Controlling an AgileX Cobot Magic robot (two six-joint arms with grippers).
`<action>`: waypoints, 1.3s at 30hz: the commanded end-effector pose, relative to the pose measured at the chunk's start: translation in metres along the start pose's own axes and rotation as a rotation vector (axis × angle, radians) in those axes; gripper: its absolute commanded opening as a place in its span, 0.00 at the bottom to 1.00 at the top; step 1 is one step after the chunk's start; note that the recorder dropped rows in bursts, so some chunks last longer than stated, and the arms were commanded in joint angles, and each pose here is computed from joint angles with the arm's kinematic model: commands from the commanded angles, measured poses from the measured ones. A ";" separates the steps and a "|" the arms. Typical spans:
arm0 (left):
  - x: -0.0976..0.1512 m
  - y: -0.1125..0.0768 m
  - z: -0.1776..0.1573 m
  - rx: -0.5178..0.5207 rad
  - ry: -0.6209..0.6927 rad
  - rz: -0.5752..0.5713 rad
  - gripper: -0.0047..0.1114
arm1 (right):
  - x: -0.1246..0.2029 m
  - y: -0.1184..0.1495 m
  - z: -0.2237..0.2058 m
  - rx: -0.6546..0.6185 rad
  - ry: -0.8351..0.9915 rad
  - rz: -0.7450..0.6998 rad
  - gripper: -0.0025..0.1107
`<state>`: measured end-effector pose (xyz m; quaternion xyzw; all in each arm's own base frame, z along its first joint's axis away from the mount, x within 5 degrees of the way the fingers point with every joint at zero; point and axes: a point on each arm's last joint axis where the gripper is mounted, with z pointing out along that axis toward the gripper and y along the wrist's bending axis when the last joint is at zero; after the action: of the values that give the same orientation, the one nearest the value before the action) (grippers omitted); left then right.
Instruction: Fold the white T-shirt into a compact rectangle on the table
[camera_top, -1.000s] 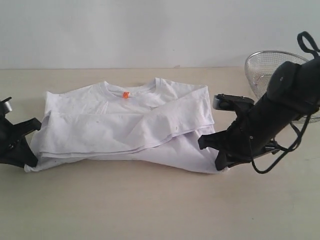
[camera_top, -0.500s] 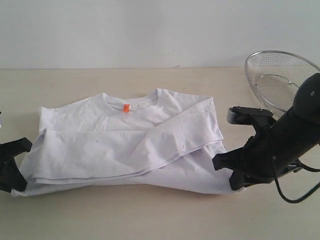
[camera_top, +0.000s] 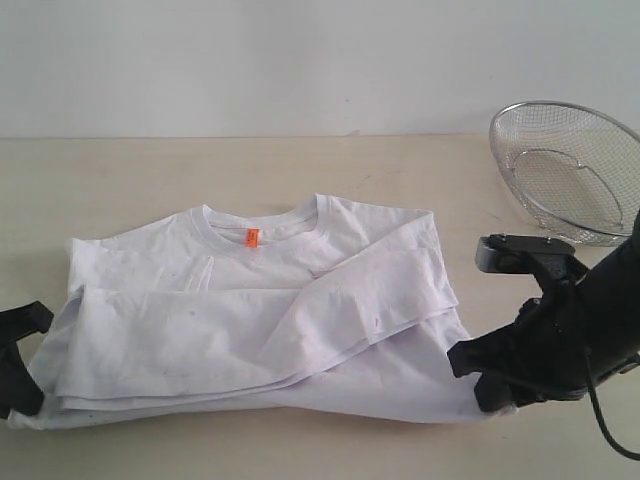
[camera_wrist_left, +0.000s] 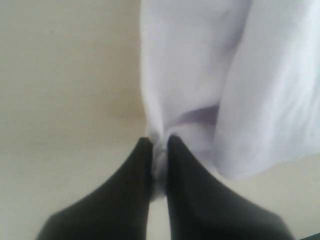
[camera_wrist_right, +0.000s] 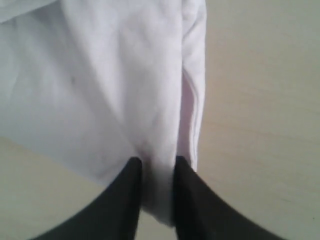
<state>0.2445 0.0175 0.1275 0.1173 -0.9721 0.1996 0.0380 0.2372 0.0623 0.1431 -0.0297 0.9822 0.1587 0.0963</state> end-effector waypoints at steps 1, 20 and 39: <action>0.005 -0.006 -0.008 0.012 -0.018 0.021 0.33 | 0.001 0.000 -0.002 0.010 -0.022 -0.013 0.73; -0.016 -0.025 -0.023 0.162 -0.044 0.017 0.56 | -0.003 -0.002 -0.002 0.027 -0.065 0.016 0.53; -0.028 -0.019 0.010 0.251 0.023 -0.013 0.54 | -0.004 -0.002 -0.002 0.028 -0.067 0.016 0.53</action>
<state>0.2732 0.0037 0.1242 0.1259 -0.9385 0.3193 0.0371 0.2418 0.0601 0.1430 -0.0116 0.9813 0.1485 0.1220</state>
